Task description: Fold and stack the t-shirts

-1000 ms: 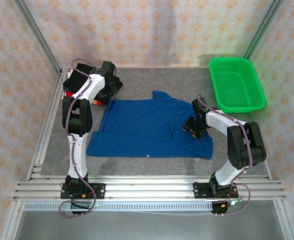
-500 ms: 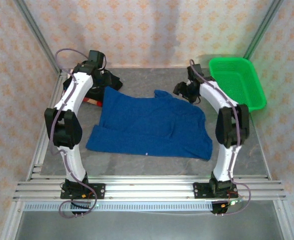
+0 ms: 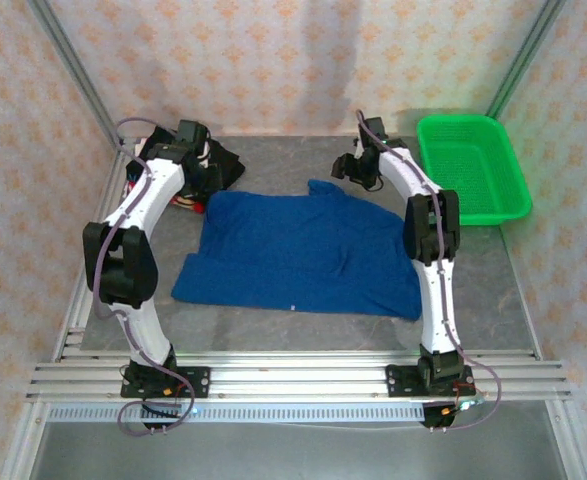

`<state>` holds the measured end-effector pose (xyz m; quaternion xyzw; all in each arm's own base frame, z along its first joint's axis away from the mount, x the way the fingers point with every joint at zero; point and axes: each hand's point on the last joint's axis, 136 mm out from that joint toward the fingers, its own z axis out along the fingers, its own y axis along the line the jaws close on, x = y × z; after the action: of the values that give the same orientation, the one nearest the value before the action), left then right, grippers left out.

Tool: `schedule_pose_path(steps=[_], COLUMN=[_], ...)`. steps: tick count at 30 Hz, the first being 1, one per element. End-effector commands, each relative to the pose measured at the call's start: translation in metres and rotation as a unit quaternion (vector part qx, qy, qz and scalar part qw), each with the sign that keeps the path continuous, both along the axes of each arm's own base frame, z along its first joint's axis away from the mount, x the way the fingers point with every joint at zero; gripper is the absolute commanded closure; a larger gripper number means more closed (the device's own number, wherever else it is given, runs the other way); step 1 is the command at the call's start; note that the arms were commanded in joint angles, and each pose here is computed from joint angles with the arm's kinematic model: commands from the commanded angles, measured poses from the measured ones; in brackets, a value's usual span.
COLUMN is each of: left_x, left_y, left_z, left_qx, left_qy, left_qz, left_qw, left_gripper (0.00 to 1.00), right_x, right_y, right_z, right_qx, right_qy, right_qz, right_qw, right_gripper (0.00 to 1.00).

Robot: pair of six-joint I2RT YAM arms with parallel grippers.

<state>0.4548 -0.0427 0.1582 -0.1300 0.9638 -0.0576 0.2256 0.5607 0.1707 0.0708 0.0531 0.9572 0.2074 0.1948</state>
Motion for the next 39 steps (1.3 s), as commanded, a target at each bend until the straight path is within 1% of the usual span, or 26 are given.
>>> schedule_pose_path(steps=[1,7,10,11,13,15,16,18,23,26,28,34,37,39], left_x=[-0.002,-0.005,-0.006,-0.006,-0.006,-0.008,-0.009,-0.012,-0.022,-0.026,-0.029,-0.032,-0.034,-0.036], left_y=[0.004,0.004,0.006,0.006,0.007,0.008,0.01,0.012,0.02,0.023,0.023,0.023,0.022,0.022], left_z=[0.023,0.024,0.024,0.024,0.023,0.022,0.023,0.023,0.022,0.018,0.015,0.008,0.005,0.001], left_qx=[-0.006,-0.005,-0.002,-0.001,-0.001,0.001,0.002,0.006,0.007,0.006,0.004,0.0,-0.001,-0.003], left_qy=[-0.03,-0.03,-0.029,-0.029,-0.028,-0.026,-0.027,-0.029,-0.028,-0.025,-0.022,-0.017,-0.014,-0.009], left_qz=[0.01,0.013,0.014,0.015,0.015,0.016,0.018,0.019,0.028,0.033,0.033,0.034,0.033,0.033], left_qw=[0.999,0.999,0.999,0.999,0.999,1.0,0.999,0.999,0.999,0.999,0.999,0.999,0.999,0.999], left_gripper=[1.0,1.0,1.0,1.0,1.0,1.0,1.0,1.0,1.0,1.0,1.0,1.0,1.0,1.0], right_x=[-0.003,-0.008,-0.009,-0.009,-0.007,-0.003,0.0,0.006,0.018,0.014,0.007,-0.022,-0.037,-0.051], right_y=[0.02,0.03,0.033,0.032,0.029,0.022,0.014,-0.001,-0.021,-0.026,-0.023,-0.02,-0.018,-0.006], right_z=[-0.006,-0.026,-0.033,-0.036,-0.041,-0.04,-0.037,-0.024,0.034,0.056,0.06,0.056,0.05,0.041], right_qx=[0.021,0.025,0.017,0.01,-0.001,-0.018,-0.038,-0.071,-0.102,-0.1,-0.096,-0.116,-0.092,-0.051], right_qy=[0.007,0.034,0.04,0.041,0.044,0.041,0.036,0.014,-0.081,-0.111,-0.116,-0.121,-0.118,-0.105], right_qz=[0.038,0.047,0.049,0.046,0.036,0.021,0.005,-0.023,-0.069,-0.081,-0.079,-0.082,-0.087,-0.072], right_qw=[0.999,0.998,0.998,0.998,0.998,0.999,0.999,0.997,0.989,0.985,0.985,0.982,0.985,0.991], right_gripper=[0.37,0.38,0.42,0.46,0.61,0.82,0.89,0.94,0.97,0.97,0.97,0.94,0.91,0.9])
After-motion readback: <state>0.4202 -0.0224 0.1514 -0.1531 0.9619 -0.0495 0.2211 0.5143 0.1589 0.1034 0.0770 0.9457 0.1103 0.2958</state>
